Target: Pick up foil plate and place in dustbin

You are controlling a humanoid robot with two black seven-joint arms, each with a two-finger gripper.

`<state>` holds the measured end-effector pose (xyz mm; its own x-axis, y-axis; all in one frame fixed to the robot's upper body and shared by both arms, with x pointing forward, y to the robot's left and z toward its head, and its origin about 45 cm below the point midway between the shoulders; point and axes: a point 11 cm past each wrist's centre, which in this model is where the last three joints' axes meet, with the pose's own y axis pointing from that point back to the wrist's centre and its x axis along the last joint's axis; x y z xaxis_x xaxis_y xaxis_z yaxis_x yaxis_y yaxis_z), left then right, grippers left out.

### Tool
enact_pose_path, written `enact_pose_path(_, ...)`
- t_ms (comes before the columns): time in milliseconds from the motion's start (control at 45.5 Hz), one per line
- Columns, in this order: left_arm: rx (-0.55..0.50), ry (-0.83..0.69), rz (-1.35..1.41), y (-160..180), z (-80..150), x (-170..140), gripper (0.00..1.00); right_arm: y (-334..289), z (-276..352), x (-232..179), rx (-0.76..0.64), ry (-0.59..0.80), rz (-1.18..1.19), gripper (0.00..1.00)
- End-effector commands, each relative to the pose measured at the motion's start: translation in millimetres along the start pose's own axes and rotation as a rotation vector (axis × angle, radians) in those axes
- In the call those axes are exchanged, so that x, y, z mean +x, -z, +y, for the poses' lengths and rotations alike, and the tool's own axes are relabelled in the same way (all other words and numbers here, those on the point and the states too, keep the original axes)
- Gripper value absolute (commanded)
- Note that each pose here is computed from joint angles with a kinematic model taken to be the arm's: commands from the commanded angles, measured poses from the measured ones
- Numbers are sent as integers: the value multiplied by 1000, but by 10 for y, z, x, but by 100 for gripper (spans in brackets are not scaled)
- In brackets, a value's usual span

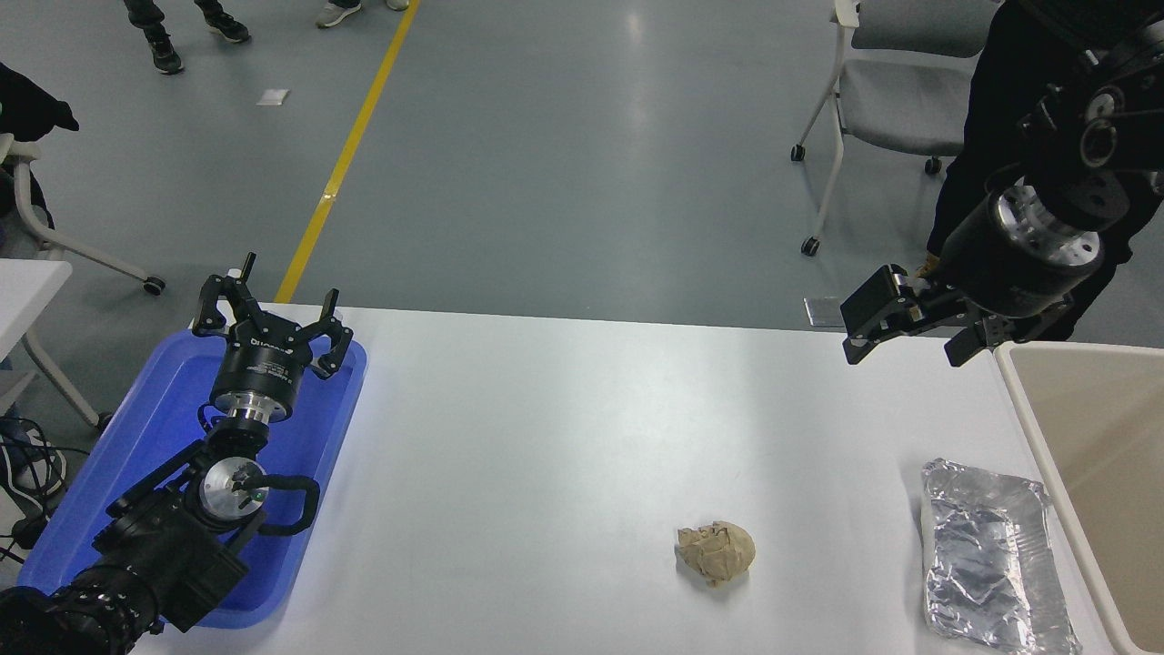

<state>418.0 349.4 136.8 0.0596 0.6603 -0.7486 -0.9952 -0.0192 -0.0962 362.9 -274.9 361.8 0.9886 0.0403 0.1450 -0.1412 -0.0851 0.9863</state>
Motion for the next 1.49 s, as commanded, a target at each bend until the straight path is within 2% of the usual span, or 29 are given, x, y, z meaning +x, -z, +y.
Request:
enact_pose_path(0, 2, 1, -1, 2, 0, -1, 100, 18, -6, 3, 1, 1, 1, 100)
enact_pose_path(1473, 1, 1, -1, 1, 0, -1, 100, -94, -73, 145, -9, -29, -21, 100)
